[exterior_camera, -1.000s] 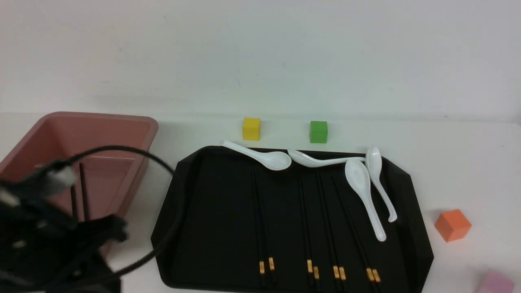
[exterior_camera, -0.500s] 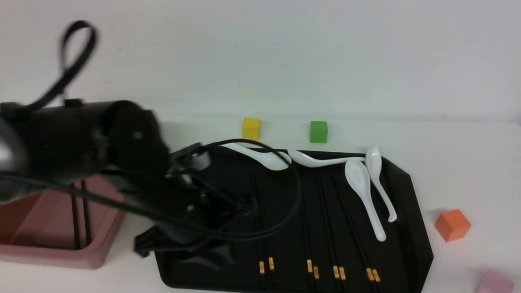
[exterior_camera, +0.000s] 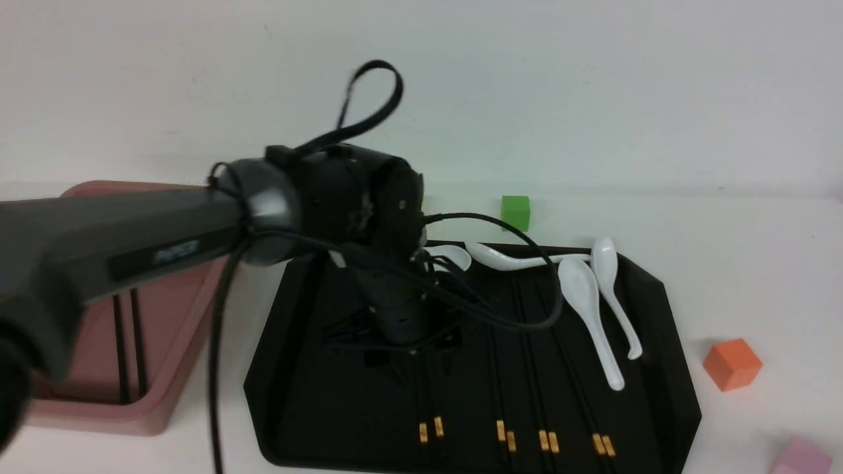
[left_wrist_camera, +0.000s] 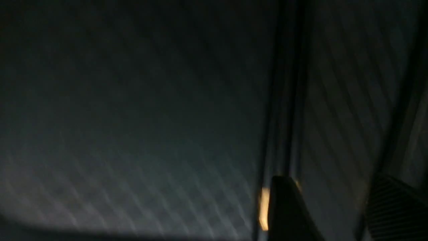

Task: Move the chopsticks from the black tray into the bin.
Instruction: Use the left arm to grab a pair of chopsticks

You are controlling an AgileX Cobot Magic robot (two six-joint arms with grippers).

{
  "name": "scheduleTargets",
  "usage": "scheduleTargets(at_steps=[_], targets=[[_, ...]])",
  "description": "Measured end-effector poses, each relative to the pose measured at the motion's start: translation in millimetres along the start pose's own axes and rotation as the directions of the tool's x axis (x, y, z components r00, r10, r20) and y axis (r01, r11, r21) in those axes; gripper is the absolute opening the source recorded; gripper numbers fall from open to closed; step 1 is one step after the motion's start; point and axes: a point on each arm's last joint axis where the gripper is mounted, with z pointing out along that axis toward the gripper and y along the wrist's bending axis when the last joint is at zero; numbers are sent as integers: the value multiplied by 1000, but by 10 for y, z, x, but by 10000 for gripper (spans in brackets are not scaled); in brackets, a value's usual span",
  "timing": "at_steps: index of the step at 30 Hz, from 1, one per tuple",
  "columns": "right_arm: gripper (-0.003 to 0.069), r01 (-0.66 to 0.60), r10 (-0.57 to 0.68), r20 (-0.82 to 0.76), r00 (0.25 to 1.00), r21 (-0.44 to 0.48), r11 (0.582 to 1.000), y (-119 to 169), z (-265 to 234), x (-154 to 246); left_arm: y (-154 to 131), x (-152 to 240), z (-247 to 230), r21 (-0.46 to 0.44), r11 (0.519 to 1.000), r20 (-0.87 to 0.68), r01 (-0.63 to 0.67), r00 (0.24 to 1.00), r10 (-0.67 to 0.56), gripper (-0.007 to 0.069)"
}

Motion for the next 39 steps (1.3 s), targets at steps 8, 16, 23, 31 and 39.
scheduleTargets(at_steps=[8, 16, 23, 31, 39], targets=[[239, 0, 0, 0, 1000, 0, 1000, 0, 0, 0, -27, -106, 457, -74, 997, -31, -4, 1000, 1, 342], [239, 0, 0, 0, 1000, 0, 1000, 0, 0, 0, -21, -116, 534, -96, 995, -45, -10, 999, 5, 272], [239, 0, 0, 0, 1000, 0, 1000, 0, 0, 0, -20, -105, 491, -94, 995, -56, -20, 998, 15, 104], [239, 0, 0, 0, 1000, 0, 1000, 0, 0, 0, -34, -73, -552, -3, 994, 54, -109, 993, 109, 111], [239, 0, 0, 0, 1000, 0, 1000, 0, 0, 0, 870, -343, -1767, -119, 993, 263, 25, 965, 7, 111]])
